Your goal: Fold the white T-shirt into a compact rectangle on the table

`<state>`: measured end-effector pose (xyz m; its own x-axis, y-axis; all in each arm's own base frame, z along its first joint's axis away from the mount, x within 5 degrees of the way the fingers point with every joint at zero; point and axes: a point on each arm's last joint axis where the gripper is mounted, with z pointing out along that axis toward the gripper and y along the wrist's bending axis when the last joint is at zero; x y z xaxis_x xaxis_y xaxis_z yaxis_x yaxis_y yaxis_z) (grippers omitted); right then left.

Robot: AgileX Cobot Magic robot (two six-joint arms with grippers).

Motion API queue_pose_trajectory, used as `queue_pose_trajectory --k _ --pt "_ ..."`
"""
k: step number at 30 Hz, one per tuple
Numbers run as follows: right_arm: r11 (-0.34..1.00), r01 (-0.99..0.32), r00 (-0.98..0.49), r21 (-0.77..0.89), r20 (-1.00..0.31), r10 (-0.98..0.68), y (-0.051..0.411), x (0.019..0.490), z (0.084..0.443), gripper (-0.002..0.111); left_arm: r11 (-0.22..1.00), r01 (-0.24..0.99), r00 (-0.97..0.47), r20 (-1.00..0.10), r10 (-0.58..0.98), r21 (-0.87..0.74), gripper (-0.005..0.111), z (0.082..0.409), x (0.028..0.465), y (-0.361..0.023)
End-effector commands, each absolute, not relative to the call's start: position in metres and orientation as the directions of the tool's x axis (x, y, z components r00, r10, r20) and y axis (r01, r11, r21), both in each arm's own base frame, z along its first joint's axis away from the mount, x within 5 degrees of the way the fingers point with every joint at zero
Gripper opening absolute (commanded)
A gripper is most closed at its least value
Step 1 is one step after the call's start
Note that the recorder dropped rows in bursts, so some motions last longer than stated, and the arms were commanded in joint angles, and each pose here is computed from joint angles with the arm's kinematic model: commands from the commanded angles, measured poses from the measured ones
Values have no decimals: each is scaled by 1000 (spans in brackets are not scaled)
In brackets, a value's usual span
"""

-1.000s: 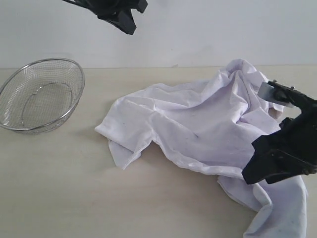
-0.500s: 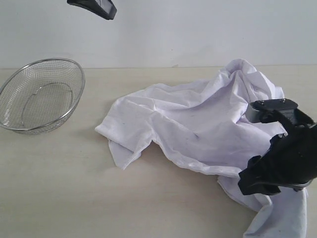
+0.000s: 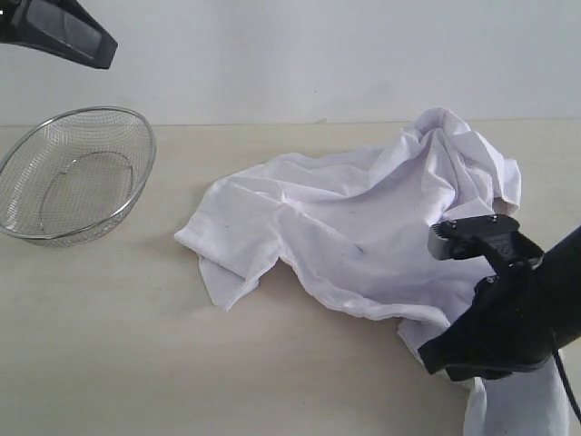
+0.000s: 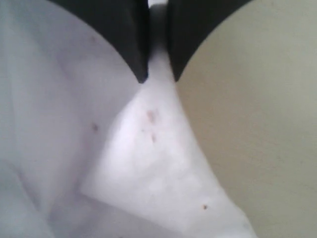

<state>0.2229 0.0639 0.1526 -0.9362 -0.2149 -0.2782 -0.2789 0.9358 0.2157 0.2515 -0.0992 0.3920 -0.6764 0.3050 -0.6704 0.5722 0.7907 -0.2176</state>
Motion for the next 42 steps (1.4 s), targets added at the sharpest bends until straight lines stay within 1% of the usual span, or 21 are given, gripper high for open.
queue_pose_trajectory --k 1,4,7,16,19,23,28,31,35,36,38,42 --pt "914 -331 -929 236 -251 -272 78 215 152 0 796 568 -665 -687 294 -210 4 390 243 -96" --pt "901 -330 -934 282 -238 -268 90 211 153 0 797 567 -662 -691 291 -208 4 390 243 -96" --pt "877 -355 -925 322 -254 -282 106 212 160 0 797 567 -662 -691 291 -208 4 390 243 -96" --pt "794 -456 -871 402 -384 -306 156 227 201 0 797 567 -662 -692 290 -208 4 390 243 -96" --pt "774 -476 -859 417 -411 -306 168 229 210 0 797 567 -662 -692 290 -208 4 390 243 -96" --pt "767 -467 -869 439 -389 -307 180 234 203 0 797 567 -662 -692 290 -208 4 390 243 -96" --pt "763 -469 -877 444 -337 -343 200 236 177 0 797 567 -662 -692 290 -208 4 390 243 -96" --pt "745 -483 -872 461 -332 -360 213 238 167 0 800 566 -660 -690 298 -196 4 389 243 -95" --pt "706 -513 -856 489 -350 -380 229 239 164 1 805 566 -658 -685 312 -177 4 388 243 -94" --pt "694 -522 -851 496 -352 -389 232 238 163 4 805 566 -658 -685 312 -177 4 388 243 -94" --pt "683 -532 -846 501 -359 -395 235 241 164 14 806 566 -658 -685 313 -175 4 388 243 -94" --pt "673 -546 -837 500 -355 -416 237 242 164 50 806 566 -658 -685 313 -175 4 388 243 -94"
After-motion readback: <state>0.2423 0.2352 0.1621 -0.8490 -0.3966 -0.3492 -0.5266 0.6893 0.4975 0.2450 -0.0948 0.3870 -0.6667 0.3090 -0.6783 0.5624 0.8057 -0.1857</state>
